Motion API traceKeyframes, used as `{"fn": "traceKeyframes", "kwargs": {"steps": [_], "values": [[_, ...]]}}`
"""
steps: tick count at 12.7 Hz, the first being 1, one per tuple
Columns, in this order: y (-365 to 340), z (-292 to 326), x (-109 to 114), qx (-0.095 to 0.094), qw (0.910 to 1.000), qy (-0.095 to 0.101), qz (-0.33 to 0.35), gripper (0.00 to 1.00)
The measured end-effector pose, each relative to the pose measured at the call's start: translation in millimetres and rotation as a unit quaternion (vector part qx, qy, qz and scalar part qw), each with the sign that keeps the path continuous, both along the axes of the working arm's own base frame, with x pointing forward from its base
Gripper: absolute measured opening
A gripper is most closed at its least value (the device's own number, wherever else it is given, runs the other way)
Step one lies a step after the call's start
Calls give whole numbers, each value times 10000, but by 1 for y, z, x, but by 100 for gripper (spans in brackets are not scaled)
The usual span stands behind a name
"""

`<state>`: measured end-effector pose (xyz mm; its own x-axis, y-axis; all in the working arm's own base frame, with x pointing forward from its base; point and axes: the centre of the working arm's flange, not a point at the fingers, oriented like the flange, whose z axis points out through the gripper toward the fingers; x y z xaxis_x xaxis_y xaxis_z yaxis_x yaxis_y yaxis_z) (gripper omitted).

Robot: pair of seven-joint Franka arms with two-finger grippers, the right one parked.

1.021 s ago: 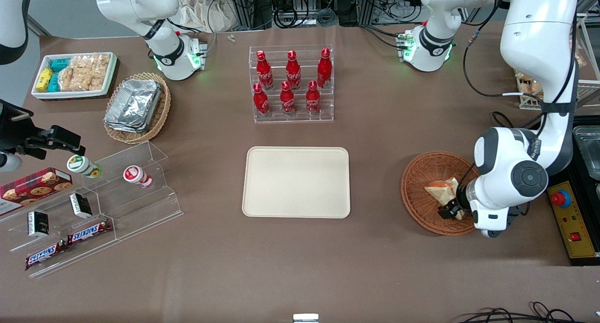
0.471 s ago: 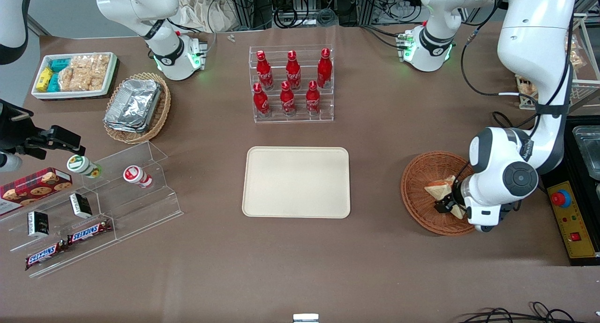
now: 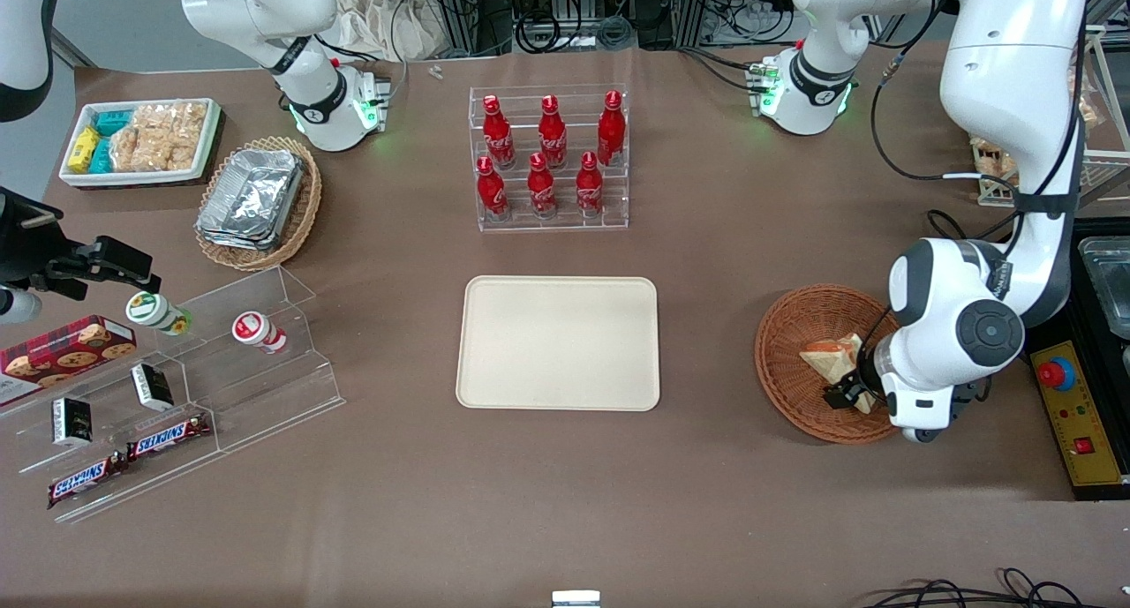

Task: Place sandwich from basket to tray
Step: 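Lower the left gripper onto the sandwich and close on it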

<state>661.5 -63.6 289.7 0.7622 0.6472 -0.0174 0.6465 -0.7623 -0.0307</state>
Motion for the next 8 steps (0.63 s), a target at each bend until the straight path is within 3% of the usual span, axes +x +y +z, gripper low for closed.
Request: {"fn": "traceKeyframes", "kwargs": {"steps": [2, 5, 8], "values": [[1, 5, 0, 81, 9999, -35, -60, 100], [4, -5, -7, 337, 9990, 197, -228, 100], [5, -21, -16, 411, 9981, 368, -286, 100]]}}
